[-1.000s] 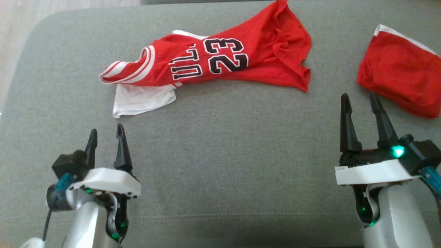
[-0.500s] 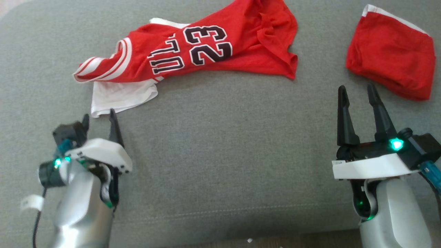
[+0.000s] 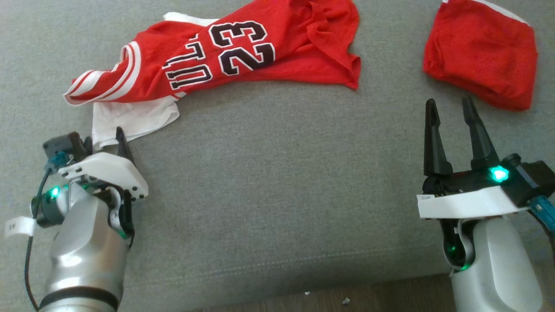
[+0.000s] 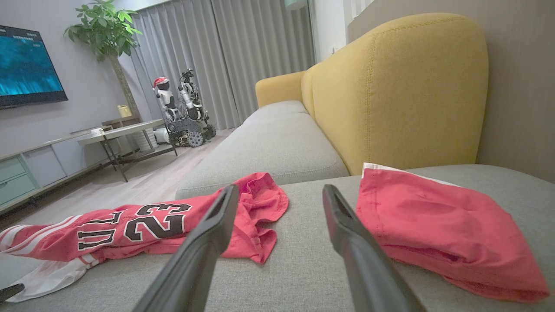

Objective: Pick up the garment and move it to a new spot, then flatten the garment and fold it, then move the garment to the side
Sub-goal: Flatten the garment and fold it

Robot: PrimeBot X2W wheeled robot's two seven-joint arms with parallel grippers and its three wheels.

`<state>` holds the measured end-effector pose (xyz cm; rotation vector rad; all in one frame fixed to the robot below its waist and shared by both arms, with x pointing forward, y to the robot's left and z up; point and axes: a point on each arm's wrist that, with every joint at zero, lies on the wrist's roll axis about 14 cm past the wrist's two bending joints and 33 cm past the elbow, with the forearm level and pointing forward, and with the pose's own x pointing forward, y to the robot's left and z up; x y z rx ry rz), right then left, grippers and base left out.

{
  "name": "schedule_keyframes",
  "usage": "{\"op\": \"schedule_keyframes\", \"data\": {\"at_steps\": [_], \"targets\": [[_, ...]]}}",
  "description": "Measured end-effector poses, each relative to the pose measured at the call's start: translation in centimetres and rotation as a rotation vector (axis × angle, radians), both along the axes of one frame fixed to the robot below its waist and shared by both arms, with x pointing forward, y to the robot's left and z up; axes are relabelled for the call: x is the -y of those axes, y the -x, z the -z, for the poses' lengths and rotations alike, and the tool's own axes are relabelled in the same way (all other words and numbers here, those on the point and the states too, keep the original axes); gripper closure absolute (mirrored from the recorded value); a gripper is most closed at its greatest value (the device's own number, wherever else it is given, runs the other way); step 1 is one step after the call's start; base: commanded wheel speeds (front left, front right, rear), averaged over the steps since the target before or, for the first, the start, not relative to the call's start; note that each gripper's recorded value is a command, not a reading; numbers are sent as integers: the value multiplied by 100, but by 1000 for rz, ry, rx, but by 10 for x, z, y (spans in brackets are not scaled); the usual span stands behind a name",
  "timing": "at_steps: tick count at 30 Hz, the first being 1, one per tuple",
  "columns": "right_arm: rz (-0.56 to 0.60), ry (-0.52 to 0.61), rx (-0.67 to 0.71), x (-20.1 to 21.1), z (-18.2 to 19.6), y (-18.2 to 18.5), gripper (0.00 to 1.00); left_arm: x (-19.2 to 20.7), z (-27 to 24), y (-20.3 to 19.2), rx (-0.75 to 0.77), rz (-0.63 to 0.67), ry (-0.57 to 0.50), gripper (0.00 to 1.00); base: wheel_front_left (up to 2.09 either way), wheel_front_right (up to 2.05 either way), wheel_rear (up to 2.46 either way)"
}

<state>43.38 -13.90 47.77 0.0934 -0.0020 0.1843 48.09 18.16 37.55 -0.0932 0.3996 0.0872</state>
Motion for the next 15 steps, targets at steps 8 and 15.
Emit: {"op": "schedule_keyframes", "data": {"at_steps": [8, 15], "targets": [[9, 1, -9, 3, 3, 0, 0, -4, 13, 3, -72, -5, -11, 0, 0, 0, 0], [4, 1, -11, 2, 5, -4, 0, -7, 18, -2, -96, -16, -7, 0, 0, 0, 0]]}}
